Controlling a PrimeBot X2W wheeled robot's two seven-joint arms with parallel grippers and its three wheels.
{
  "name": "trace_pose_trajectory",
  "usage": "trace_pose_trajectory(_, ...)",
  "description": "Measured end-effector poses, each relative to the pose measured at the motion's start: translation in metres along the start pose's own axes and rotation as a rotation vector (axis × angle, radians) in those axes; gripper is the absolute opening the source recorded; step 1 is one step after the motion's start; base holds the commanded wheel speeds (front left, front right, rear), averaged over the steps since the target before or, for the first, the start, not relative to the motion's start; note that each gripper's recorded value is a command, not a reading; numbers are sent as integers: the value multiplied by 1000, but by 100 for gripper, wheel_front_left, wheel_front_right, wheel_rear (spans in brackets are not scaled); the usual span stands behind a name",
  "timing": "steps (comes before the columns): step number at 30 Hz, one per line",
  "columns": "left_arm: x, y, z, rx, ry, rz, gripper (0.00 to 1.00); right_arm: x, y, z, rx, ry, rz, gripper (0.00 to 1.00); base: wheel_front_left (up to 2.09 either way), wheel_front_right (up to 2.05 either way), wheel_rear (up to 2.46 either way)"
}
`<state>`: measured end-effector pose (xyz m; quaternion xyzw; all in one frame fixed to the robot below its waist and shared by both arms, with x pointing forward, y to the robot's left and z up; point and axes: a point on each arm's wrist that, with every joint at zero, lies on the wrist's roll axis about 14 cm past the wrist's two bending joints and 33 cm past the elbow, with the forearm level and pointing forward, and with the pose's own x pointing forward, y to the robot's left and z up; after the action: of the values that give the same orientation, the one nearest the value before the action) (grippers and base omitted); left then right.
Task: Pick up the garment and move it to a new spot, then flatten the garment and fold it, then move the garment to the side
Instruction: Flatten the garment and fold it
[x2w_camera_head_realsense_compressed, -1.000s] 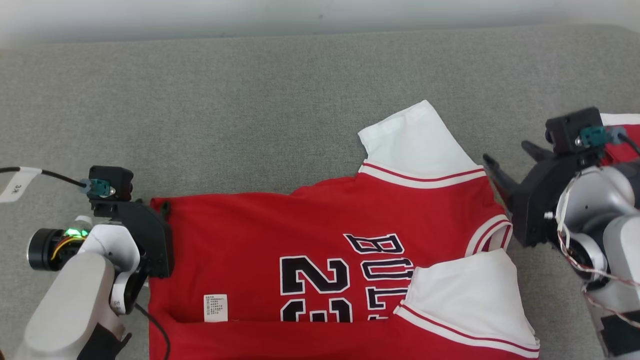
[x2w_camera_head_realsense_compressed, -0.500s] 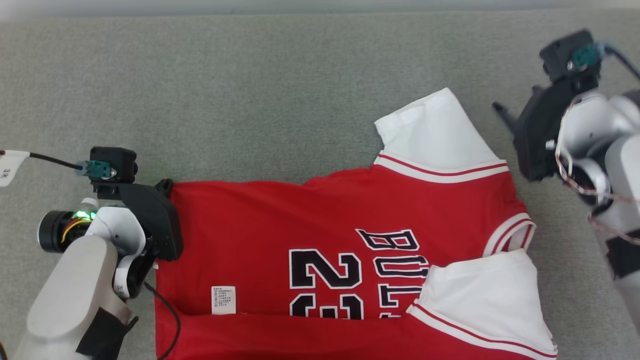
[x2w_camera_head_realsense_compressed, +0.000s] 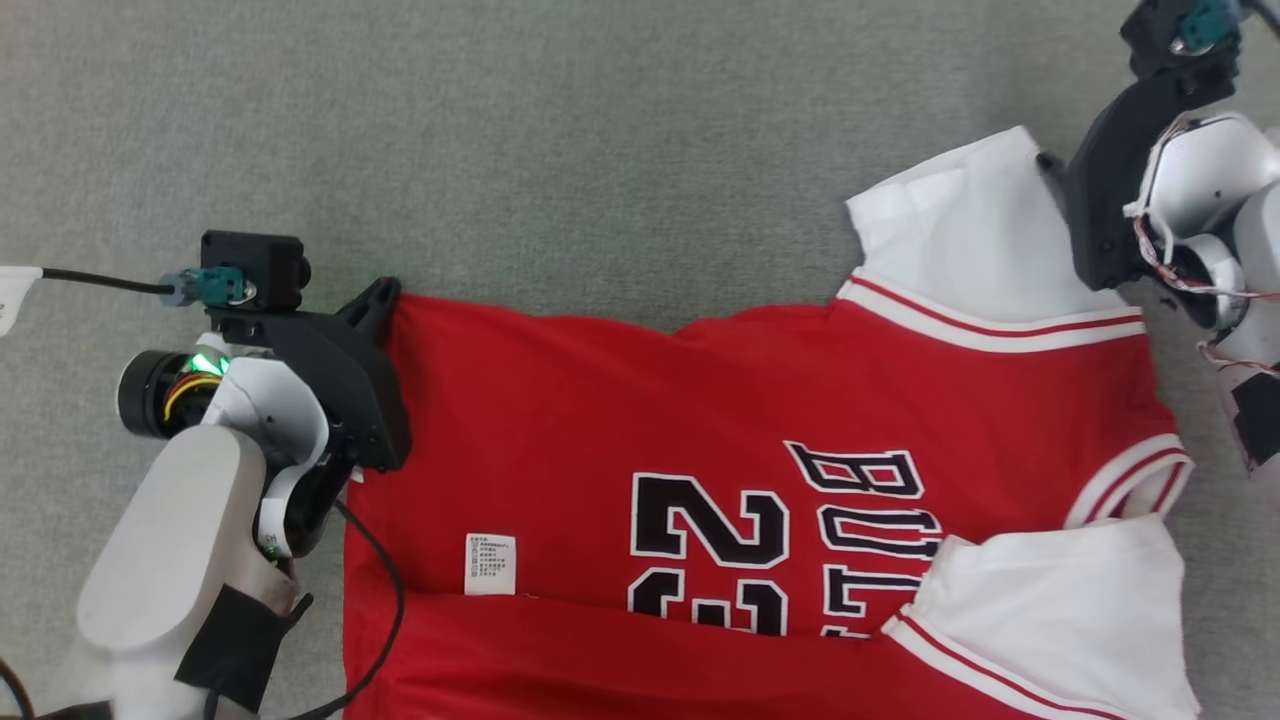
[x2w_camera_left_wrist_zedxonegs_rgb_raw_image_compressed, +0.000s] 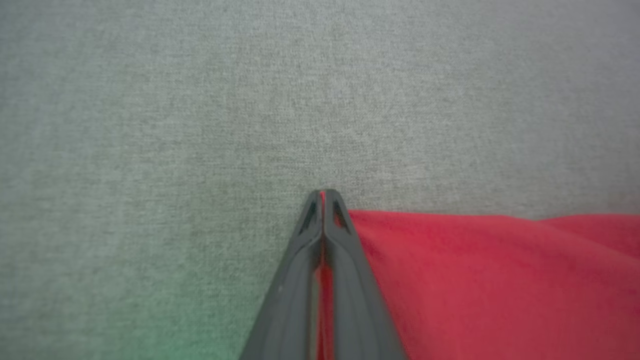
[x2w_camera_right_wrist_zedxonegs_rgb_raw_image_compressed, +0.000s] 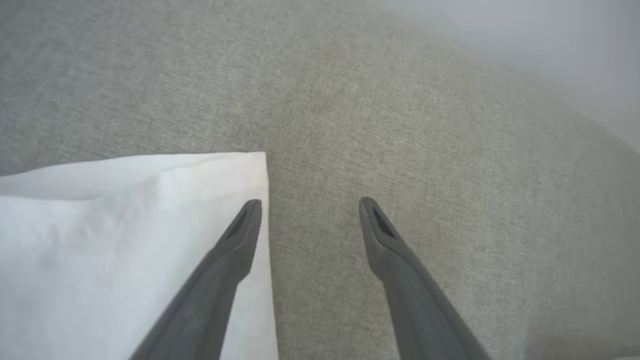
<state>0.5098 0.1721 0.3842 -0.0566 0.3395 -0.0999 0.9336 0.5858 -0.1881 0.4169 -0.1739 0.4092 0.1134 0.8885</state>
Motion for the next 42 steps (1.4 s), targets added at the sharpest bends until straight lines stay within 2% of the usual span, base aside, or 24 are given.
trace_pose_trajectory(6, 3, 5, -4, -8, -1, 4, 0, 27, 27, -8, -18, 37, 79, 100, 0, 0, 0)
trace_pose_trajectory(7, 4, 5, -5, -10, 1, 4, 0, 29, 29, -10, -17, 43, 85, 94, 0, 0, 0)
trace_pose_trajectory(8, 4, 6, -5, -12, 2, 4, 0, 31, 31, -11, -16, 48, 92, 67, 0, 0, 0)
trace_pose_trajectory(9, 4, 6, -5, -12, 2, 4, 0, 32, 32, -12, -17, 50, 96, 53, 0, 0, 0)
trace_pose_trajectory(10, 4, 6, -5, -13, 1, 3, 0, 33, 34, -12, -18, 52, 101, 44, 0, 0, 0)
trace_pose_trajectory(13, 5, 6, -5, -13, 0, 2, 0, 33, 37, -12, -21, 53, 113, 27, 0, 0, 0)
trace_pose_trajectory(14, 5, 6, -5, -13, -3, 2, 0, 33, 41, -12, -21, 54, 126, 0, 0, 0, 0)
trace_pose_trajectory(21, 4, 6, -4, -14, -23, 5, 0, 34, 41, -8, -42, -8, 124, 0, 0, 0, 0)
trace_pose_trajectory(29, -8, 11, 8, -36, -141, 41, 0, 23, 33, 2, -5, -144, 107, 0, 0, 0, 0)
trace_pose_trajectory(37, -32, 8, 11, -74, -281, 74, 0, -10, 14, 11, 45, -309, 76, 0, 0, 0, 0)
trace_pose_trajectory(42, -46, -1, 19, -53, -382, 76, 0, -37, 4, 19, 69, -439, 56, 0, 0, 0, 0)
